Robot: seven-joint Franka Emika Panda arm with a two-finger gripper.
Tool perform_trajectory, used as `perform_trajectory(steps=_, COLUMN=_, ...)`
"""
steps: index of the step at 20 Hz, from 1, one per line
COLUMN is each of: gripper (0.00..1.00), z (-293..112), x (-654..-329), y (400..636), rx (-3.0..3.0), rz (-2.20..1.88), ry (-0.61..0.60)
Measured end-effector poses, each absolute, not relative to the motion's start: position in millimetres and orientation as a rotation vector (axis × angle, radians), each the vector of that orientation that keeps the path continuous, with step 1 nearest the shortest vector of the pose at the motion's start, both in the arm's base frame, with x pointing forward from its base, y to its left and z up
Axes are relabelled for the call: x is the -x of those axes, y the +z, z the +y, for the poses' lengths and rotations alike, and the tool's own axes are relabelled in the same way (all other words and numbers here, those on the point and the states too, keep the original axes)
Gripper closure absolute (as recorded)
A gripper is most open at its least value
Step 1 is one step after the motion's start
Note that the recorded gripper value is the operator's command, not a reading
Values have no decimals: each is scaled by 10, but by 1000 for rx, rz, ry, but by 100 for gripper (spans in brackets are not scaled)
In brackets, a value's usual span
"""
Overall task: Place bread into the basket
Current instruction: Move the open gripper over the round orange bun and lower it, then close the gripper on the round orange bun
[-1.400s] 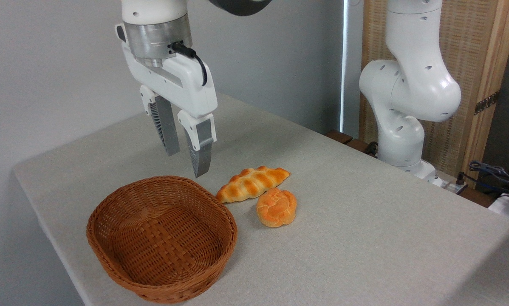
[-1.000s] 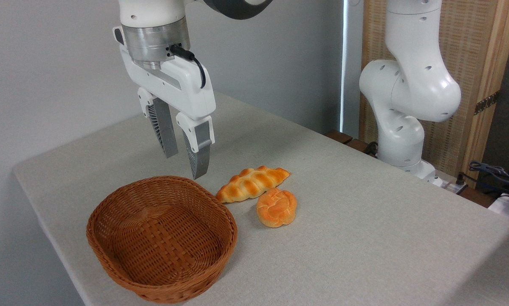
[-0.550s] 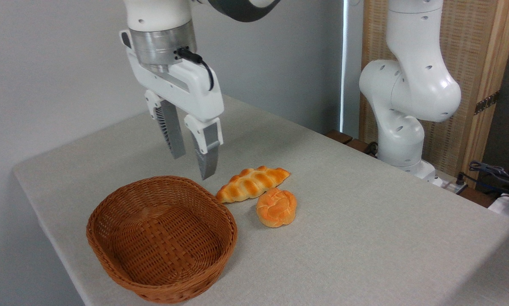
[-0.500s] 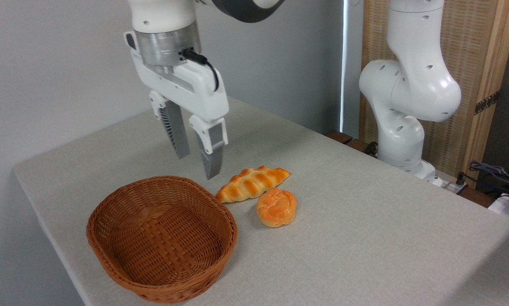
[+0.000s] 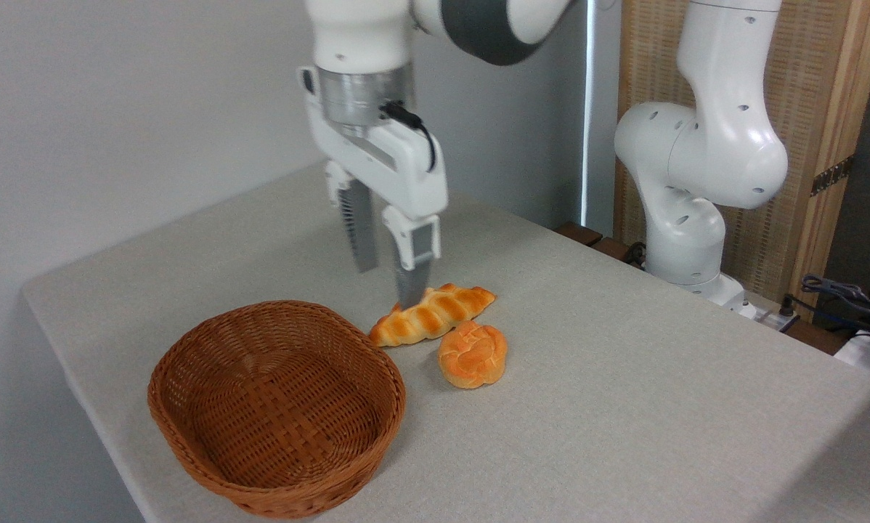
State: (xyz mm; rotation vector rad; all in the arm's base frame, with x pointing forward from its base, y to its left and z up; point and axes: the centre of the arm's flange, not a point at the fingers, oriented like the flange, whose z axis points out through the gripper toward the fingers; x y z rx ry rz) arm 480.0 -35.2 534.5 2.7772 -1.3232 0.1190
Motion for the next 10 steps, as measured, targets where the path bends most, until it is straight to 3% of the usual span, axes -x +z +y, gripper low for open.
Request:
perform_trajectory(steps=5, gripper=0, z=-149, x=-4377, y=4932, rx=-2734, rz=-1340, ry=20)
perform_trajectory(steps=10, gripper=0, z=-116, x=-4282, y=4600, rx=-2737, rz=-1322, ry=-3)
